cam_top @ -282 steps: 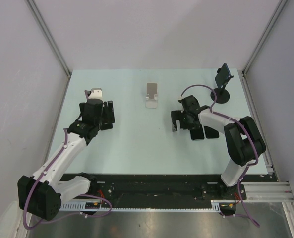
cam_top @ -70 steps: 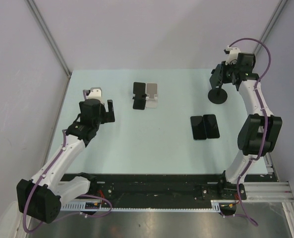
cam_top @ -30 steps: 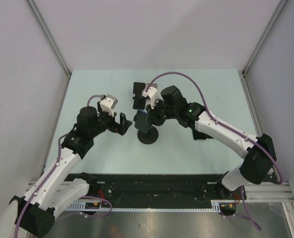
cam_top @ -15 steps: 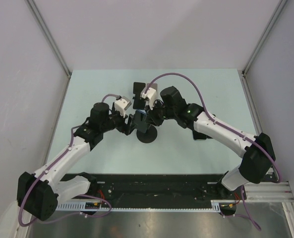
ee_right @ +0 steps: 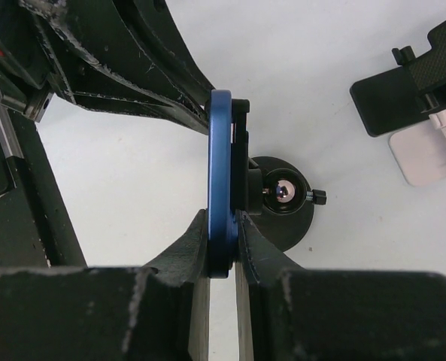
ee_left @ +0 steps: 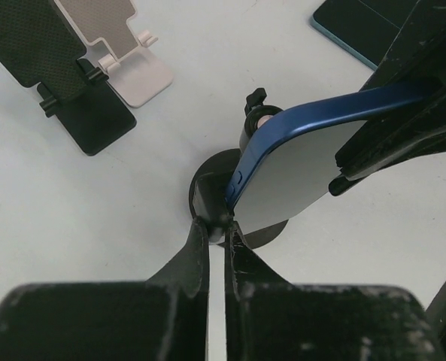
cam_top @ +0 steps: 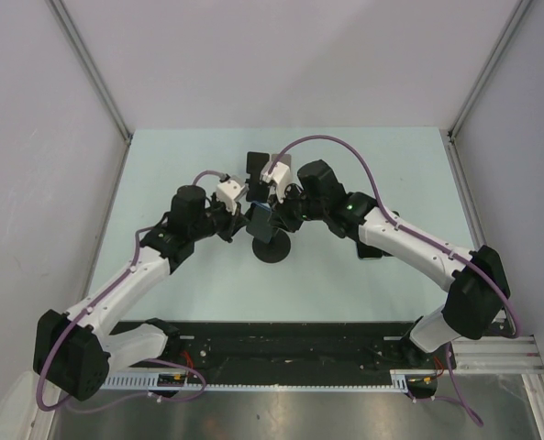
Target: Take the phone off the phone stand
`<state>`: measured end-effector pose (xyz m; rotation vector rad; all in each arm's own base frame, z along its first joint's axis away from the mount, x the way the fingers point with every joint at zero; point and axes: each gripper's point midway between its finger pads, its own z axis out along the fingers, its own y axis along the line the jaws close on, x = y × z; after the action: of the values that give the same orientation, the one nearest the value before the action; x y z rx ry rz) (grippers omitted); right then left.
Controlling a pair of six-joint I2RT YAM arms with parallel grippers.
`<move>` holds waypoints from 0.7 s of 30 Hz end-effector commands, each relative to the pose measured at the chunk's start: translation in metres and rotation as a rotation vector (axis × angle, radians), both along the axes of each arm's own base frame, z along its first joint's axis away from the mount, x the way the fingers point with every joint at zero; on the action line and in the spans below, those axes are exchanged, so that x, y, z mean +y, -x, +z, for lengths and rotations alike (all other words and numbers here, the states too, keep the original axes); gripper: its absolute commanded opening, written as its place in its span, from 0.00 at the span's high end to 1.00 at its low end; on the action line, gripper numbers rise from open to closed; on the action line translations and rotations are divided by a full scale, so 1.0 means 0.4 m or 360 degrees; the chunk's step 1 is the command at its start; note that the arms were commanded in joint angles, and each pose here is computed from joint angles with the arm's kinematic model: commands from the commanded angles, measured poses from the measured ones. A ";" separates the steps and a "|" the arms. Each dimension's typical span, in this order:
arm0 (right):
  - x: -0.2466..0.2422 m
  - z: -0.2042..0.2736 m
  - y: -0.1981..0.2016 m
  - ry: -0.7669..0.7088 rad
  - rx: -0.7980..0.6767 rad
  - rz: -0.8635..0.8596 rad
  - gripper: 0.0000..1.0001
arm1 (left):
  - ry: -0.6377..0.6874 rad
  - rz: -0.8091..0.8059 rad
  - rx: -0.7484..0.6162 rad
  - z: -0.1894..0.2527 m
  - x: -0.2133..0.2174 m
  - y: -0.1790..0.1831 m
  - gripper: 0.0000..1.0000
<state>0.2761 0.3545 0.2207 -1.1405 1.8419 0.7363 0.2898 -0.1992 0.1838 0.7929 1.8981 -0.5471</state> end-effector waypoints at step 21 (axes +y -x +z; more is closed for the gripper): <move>-0.061 -0.003 0.132 0.0098 0.0108 0.0394 1.00 | 0.0276 0.0250 0.0129 0.029 0.051 -0.105 1.00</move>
<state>0.2752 0.3436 0.2188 -1.2598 1.7831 0.7244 0.2925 -0.2048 0.1821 0.7056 1.9359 -0.7224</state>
